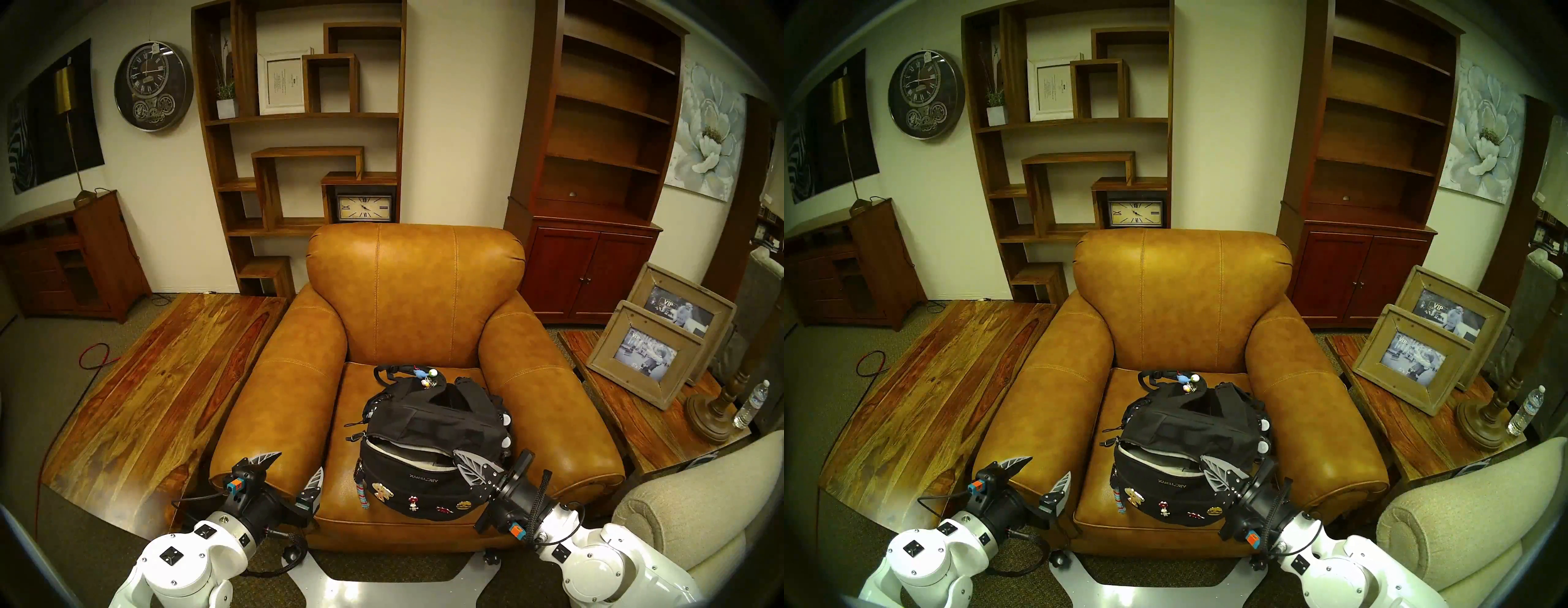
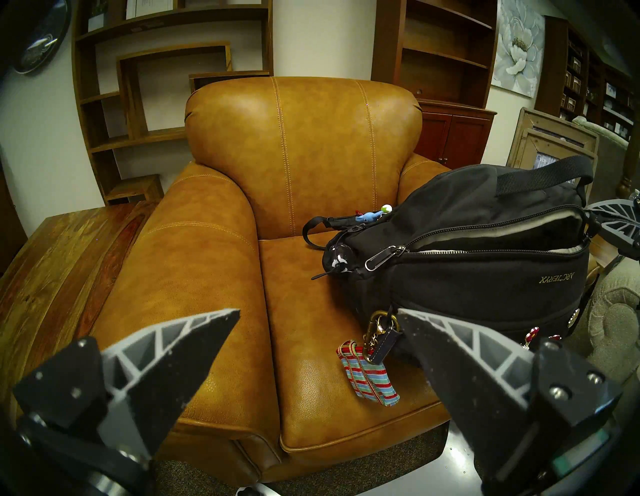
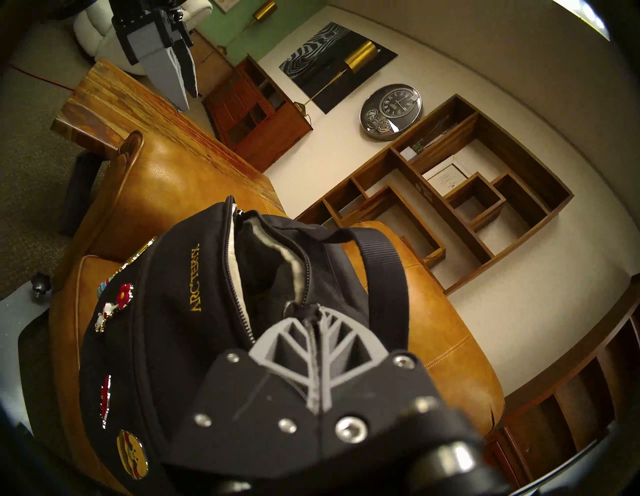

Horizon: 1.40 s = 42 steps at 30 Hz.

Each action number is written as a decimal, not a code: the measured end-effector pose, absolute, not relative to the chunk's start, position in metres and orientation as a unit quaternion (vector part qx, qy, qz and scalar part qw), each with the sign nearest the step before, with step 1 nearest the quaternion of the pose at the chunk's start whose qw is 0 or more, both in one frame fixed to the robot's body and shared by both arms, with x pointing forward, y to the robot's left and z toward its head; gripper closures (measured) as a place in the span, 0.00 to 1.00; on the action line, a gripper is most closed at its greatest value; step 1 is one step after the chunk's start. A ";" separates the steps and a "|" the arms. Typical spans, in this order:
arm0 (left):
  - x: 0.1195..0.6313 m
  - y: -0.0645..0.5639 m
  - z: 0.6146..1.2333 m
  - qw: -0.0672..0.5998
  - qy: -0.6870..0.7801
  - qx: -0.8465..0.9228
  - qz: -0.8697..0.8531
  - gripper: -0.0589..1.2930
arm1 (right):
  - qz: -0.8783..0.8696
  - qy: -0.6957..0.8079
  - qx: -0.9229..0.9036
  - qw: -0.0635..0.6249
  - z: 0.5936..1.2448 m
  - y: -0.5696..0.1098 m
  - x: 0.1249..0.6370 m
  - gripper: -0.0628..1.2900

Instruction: Close a bag with a zipper

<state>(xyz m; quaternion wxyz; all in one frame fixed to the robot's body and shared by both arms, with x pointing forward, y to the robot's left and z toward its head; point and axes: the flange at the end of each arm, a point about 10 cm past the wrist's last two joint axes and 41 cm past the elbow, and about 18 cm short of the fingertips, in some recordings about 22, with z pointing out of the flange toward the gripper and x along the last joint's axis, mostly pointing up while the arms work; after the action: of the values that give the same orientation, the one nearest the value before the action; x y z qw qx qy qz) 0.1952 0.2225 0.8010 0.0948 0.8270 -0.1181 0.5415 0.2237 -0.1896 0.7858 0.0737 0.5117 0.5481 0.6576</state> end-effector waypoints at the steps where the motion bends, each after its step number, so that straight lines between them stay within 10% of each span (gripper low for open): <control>1: 0.195 0.223 0.801 0.095 -0.118 0.827 0.541 0.02 | 0.657 0.550 0.510 0.073 0.786 -0.188 0.224 0.97; 42: 0.195 0.223 0.801 0.095 -0.118 0.827 0.541 0.02 | 0.580 0.664 0.469 0.044 0.817 -0.155 0.247 0.97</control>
<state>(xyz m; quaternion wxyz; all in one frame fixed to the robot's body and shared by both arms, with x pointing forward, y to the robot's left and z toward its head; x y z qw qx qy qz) 0.1951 0.2225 0.8010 0.0948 0.8270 -0.1181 0.5414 0.2474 -0.1549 0.8170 0.0437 0.4695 0.6642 0.5801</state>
